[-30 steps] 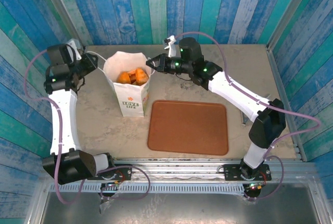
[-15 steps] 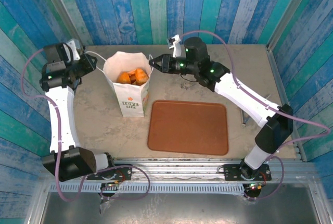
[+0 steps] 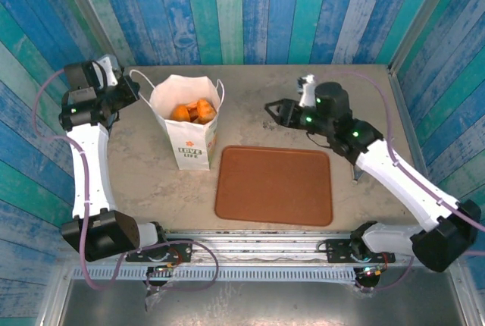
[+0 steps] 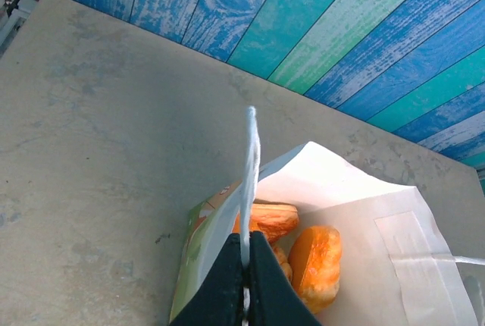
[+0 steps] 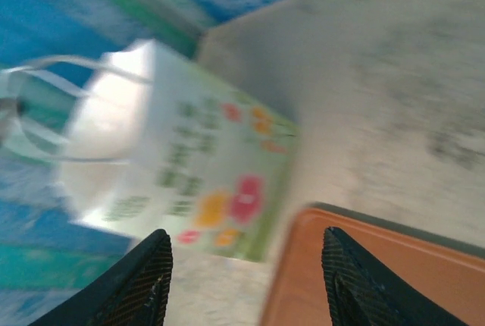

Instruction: Take the fake bread out of the paper bag

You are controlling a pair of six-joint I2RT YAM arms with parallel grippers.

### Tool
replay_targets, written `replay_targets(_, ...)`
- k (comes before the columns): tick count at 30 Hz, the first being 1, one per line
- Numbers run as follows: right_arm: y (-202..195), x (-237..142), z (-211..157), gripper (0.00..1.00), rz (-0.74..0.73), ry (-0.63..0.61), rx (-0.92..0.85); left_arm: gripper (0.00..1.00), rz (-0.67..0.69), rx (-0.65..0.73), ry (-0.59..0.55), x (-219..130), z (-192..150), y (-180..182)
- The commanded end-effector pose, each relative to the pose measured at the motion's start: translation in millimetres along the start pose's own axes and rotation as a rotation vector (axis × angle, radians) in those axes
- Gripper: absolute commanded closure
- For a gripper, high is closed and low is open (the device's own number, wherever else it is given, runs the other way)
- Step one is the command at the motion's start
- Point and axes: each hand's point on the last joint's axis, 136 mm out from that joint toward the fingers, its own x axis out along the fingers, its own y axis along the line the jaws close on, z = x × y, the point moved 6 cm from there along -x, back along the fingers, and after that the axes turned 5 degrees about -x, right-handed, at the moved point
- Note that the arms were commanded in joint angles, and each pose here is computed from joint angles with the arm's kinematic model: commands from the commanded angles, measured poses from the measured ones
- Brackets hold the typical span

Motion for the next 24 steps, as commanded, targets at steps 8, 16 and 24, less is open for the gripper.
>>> replay_targets(8, -80, 62, -101, 0.57, -0.178, 0.420, 0.173, 0.94, -0.076, 0.043, -0.045, -7, 7, -12)
replay_targets(16, -84, 113, -118, 0.53, -0.502, 0.546, -0.052, 0.91, -0.085, 0.059, -0.050, -9, 5, -13)
replay_targets(24, -96, 137, -129, 0.51, -0.632, 0.572, -0.045, 0.90, -0.066, 0.070, -0.039, -7, 2, -9)
